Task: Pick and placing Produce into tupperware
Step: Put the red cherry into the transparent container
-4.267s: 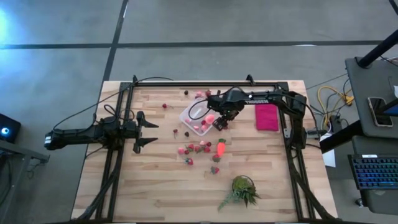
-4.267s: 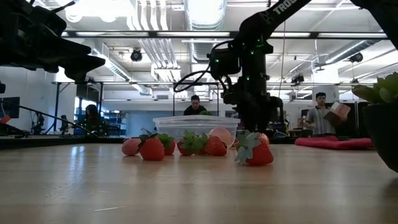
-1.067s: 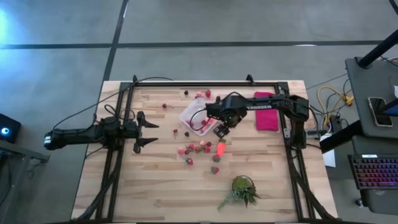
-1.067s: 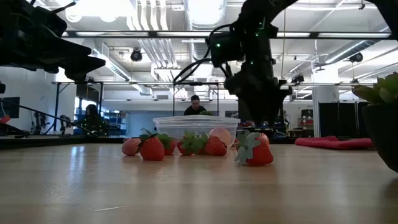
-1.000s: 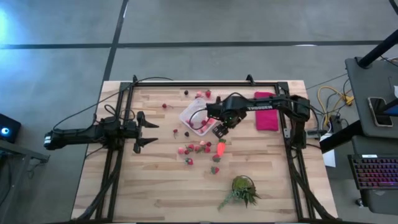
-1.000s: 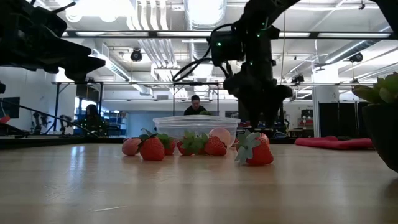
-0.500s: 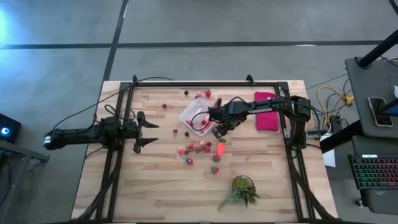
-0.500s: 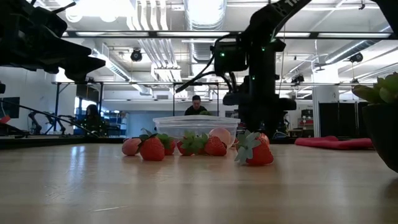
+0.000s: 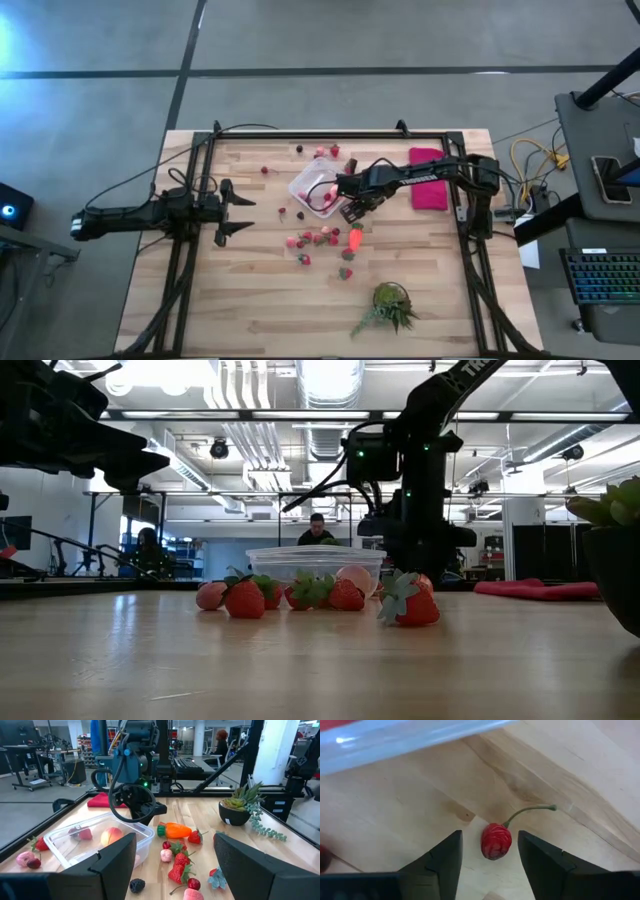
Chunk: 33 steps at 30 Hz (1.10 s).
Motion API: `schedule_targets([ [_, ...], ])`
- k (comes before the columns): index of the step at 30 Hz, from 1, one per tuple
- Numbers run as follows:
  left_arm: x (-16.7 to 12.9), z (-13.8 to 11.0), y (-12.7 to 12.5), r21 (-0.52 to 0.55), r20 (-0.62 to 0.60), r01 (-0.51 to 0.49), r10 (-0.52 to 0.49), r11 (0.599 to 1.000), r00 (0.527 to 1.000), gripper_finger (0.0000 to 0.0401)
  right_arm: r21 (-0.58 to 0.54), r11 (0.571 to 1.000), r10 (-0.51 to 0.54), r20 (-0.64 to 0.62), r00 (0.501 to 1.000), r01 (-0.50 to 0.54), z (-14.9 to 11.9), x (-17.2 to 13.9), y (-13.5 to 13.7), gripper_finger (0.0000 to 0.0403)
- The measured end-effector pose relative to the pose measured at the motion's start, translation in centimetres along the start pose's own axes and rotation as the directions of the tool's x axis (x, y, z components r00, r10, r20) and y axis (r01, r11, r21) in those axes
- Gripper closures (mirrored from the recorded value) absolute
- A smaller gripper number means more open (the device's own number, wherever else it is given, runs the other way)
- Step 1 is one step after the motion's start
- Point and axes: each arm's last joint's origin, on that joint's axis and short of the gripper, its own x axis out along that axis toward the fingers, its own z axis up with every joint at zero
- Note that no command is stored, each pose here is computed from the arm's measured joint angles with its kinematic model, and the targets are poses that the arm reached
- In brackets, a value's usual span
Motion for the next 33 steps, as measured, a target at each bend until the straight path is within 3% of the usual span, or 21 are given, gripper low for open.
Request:
schedule_targets([
  [19,0.0,0.0,0.0,0.000,0.000,0.000,0.000,1.000,1.000,0.0146,-0.025,0.999,0.023,0.002,1.000,-0.023,-0.1,-0.3,0.2,0.0338],
  [25,0.0,0.0,0.0,0.000,0.000,0.000,0.000,1.000,1.000,0.0146,-0.044,0.989,0.147,0.105,0.984,-0.143,0.4,-5.1,1.2,0.0342],
  [30,0.0,0.0,0.0,0.000,0.000,0.000,0.000,1.000,1.000,0.0146,-0.086,0.962,0.271,0.267,0.925,-0.258,1.8,-11.2,1.6,0.0342],
  [33,0.0,0.0,0.0,0.000,0.000,0.000,0.000,1.000,1.000,0.0146,-0.123,0.957,0.289,0.329,0.899,-0.263,3.6,-12.9,1.5,0.0342],
])
